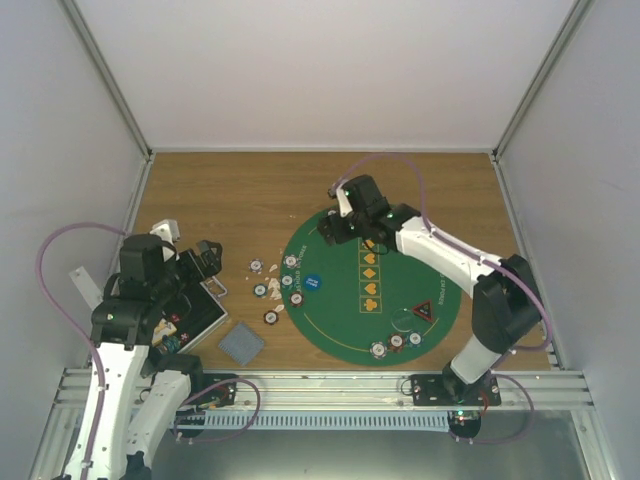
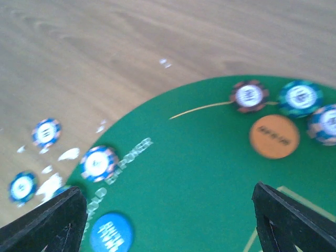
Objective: Distribute texas hold em gaming equipment
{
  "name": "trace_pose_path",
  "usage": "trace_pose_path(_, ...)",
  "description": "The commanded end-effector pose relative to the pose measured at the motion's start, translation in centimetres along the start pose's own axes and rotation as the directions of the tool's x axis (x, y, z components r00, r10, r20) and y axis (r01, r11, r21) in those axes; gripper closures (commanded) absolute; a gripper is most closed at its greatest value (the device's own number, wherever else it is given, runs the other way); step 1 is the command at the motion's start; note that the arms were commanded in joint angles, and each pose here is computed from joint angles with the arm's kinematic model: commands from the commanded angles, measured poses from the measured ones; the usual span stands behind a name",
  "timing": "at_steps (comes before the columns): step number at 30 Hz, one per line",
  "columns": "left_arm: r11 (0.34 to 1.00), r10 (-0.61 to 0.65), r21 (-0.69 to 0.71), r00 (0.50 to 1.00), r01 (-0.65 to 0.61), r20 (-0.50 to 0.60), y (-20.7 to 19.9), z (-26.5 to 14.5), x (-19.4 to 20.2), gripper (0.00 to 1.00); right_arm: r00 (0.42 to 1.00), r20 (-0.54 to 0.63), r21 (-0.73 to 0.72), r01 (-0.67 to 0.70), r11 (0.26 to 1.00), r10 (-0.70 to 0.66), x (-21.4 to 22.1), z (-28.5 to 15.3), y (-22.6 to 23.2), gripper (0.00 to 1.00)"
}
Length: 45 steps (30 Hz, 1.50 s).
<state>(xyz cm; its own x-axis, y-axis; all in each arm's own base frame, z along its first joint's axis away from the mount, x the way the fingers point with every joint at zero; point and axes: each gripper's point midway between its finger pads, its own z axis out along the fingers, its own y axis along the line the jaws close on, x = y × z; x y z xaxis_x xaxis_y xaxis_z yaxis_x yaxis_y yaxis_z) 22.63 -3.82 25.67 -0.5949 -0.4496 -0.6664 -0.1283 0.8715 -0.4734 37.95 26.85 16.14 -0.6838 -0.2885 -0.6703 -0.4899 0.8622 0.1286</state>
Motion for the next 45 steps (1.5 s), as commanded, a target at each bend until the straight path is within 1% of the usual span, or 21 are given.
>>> trace_pose_path(1,0.998,-0.061,-0.003,0.994,0.061,-0.092,0.7,0.7,2.5,0.01,0.997,-0.06,-0.1,-0.047,0.994,0.041,2.9,-1.0,4.7,0.12)
trace_pose_path(5,0.991,-0.13,-0.025,0.973,0.128,-0.192,1.7,2.0,5.6,0.02,0.991,-0.136,-0.152,-0.006,0.988,-0.015,5.9,-1.5,9.0,0.08)
trace_pose_path(8,0.988,-0.151,-0.049,0.966,0.143,-0.211,2.3,2.5,6.2,0.02,0.981,-0.176,-0.222,0.048,0.974,-0.088,7.8,-2.1,13.6,0.04)
trace_pose_path(9,0.988,-0.151,-0.054,0.967,0.143,-0.207,2.2,2.5,5.9,0.02,0.977,-0.18,-0.245,0.064,0.967,-0.111,8.1,-2.3,15.2,0.01)
trace_pose_path(12,0.988,-0.136,-0.097,0.978,0.121,-0.159,2.6,2.5,4.3,0.01,0.958,-0.21,-0.287,0.132,0.949,-0.197,10.0,-2.1,19.1,0.0)
trace_pose_path(14,0.986,-0.112,-0.134,0.986,0.096,-0.121,3.1,2.5,3.1,0.01,0.942,-0.226,-0.293,0.177,0.94,-0.248,11.2,-1.5,21.2,0.0)
trace_pose_path(17,0.983,-0.08,-0.175,0.992,0.061,-0.103,3.5,3.2,1.8,0.01,0.912,-0.255,-0.306,0.24,0.921,-0.322,12.9,-0.3,23.9,0.0)
trace_pose_path(20,0.976,-0.087,-0.208,0.993,0.069,-0.076,3.8,3.5,0.6,0.01,0.88,-0.261,-0.338,0.302,0.891,-0.397,14.0,0.3,26.4,0.0)
trace_pose_path(24,0.974,-0.11,-0.201,0.994,0.105,-0.017,3.4,2.8,-0.6,0.01,0.854,-0.284,-0.372,0.32,0.871,-0.435,15.3,0.3,28.1,0.0)
trace_pose_path(28,0.939,-0.117,-0.324,0.993,0.112,0.004,5.6,1.5,-0.5,0.01,0.843,-0.293,-0.426,0.307,0.851,-0.451,16.6,0.3,29.9,0.01)
trace_pose_path(31,0.926,-0.107,-0.36,0.994,0.112,0.032,6.4,0.4,-0.7,0.01,0.824,-0.32,-0.433,0.311,0.846,-0.467,17.6,0.9,30.5,0.01)
trace_pose_path(33,0.928,-0.11,-0.353,0.993,0.121,0.051,6.3,-0.2,-0.7,0.01,0.814,-0.346,-0.431,0.305,0.85,-0.467,18.2,1.3,30.7,0.0)
trace_pose_path(40,0.938,-0.109,-0.327,0.993,0.119,0.05,6.1,-1.1,0.2,0.01,0.801,-0.391,-0.371,0.314,0.874,-0.454,19.5,3.6,30.9,0.01)
trace_pose_path(45,0.943,-0.119,-0.309,0.992,0.123,0.033,5.9,-1.5,0.7,0.01,0.793,-0.388,-0.375,0.329,0.867,-0.47,19.6,4.1,32.1,0.0)
